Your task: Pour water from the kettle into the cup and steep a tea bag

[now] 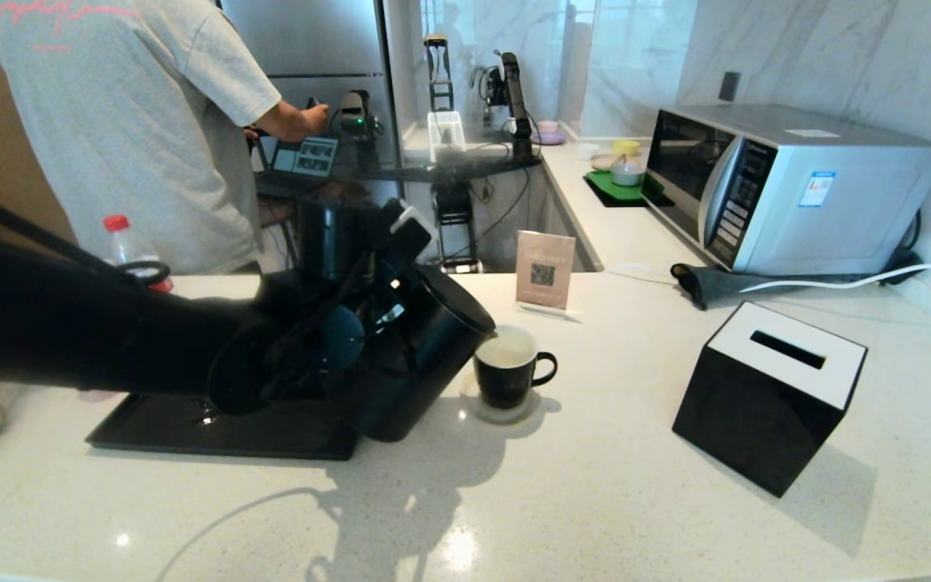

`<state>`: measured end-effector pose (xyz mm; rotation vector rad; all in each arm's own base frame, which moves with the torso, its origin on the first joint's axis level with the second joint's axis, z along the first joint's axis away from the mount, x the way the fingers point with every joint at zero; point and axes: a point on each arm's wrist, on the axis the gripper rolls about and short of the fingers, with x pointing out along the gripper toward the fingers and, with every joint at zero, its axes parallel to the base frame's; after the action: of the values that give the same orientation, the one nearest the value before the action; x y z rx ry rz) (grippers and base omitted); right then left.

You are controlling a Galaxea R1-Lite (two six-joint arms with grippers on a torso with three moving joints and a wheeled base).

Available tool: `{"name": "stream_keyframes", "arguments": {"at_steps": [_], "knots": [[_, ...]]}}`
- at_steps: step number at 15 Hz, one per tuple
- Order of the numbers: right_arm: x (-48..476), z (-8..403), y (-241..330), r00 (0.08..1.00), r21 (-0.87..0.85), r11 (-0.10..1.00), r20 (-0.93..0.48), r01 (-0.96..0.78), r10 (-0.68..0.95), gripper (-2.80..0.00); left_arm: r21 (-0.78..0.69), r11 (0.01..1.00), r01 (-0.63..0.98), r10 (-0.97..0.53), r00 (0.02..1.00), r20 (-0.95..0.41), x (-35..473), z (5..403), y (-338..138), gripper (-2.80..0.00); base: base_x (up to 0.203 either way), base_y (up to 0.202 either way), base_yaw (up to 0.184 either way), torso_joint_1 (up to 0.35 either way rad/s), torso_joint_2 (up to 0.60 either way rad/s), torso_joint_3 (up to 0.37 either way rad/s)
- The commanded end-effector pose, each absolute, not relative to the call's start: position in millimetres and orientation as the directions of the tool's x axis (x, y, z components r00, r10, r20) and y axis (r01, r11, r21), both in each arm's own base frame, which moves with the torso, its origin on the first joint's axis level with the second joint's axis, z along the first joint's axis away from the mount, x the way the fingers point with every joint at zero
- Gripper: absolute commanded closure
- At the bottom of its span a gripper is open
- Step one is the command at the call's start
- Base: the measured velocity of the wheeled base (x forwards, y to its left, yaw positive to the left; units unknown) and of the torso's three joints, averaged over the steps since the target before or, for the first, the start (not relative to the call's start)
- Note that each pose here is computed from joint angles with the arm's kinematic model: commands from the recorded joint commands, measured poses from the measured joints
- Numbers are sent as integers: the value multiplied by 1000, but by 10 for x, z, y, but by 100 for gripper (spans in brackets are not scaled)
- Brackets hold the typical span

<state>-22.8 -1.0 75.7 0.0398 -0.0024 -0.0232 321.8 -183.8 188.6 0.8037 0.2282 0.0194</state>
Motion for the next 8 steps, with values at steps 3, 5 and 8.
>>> {"name": "stream_keyframes", "arguments": {"at_steps": [3, 5, 8], "knots": [[-228, 758, -10, 1000, 40, 999, 3, 23, -23, 0, 718, 693, 71, 99, 976, -192, 3190, 1893, -1864, 0, 0, 0, 0, 0, 0, 0], [-228, 758, -10, 1000, 40, 999, 3, 23, -23, 0, 719, 692, 73, 99, 976, -194, 3188, 1885, -1864, 0, 0, 0, 0, 0, 0, 0], [-228, 758, -10, 1000, 40, 999, 3, 24, -24, 0, 719, 691, 73, 100, 976, -196, 3185, 1882, -1856, 0, 0, 0, 0, 0, 0, 0]]}}
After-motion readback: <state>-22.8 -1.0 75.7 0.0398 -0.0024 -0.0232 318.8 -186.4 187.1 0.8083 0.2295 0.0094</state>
